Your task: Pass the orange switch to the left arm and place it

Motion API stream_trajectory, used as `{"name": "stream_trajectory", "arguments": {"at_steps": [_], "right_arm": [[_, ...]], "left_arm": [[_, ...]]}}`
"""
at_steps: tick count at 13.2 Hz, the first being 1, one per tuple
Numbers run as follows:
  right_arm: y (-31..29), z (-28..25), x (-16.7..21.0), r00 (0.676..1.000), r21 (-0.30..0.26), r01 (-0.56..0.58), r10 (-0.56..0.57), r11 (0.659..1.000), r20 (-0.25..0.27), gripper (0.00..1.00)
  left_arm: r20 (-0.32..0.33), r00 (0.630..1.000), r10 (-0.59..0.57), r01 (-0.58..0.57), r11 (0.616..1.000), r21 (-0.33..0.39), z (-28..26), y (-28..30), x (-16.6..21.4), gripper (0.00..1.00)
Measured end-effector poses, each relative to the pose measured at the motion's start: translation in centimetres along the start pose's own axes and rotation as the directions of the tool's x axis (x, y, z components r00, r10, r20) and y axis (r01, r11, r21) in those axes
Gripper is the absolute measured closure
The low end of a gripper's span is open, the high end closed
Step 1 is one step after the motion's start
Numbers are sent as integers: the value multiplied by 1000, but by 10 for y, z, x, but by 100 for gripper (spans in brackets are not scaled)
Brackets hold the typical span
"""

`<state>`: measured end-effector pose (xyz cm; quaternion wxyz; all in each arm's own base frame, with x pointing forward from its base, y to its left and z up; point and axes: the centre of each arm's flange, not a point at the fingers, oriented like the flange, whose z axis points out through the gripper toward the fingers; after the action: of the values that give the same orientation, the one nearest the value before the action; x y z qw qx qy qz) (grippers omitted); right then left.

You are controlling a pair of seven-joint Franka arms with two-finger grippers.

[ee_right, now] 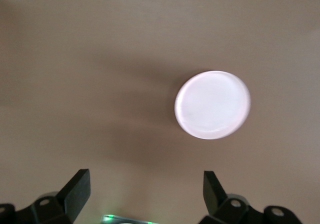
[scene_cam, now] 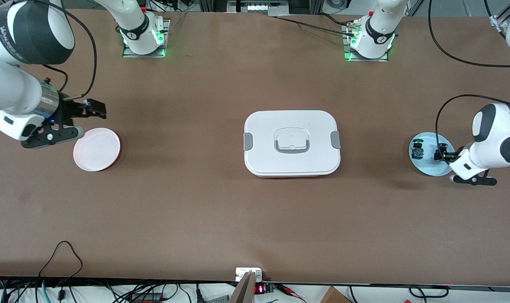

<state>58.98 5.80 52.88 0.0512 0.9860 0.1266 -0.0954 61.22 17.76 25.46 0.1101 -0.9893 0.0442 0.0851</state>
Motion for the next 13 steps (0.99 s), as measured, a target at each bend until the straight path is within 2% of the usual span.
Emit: {"name": "stream_trajectory", "arguments": {"at_steps": [2,3,6,9,13], "right_arm": [[21,-7,-6,999,-34,-33,33,999,-4,0],[39,-7,-10,997,-26,-72,72,997,-5,0],[97,-1,-25,982,52,-191,191,980,-6,0],[99,-1,-25,977,85,-210,212,974,-19,0],[89,-2,-22,966,97,-250,255,963,-49,0]], "left_arm": [[-56,998,-1,2,999,34,-54,5,2,0],[-63,998,-13,16,999,42,-80,7,0,0],[-83,995,-46,50,997,55,-157,5,-4,0],[-111,993,-26,32,998,56,-231,27,-3,0],[-159,985,74,-66,996,51,-287,55,-5,0]]}}
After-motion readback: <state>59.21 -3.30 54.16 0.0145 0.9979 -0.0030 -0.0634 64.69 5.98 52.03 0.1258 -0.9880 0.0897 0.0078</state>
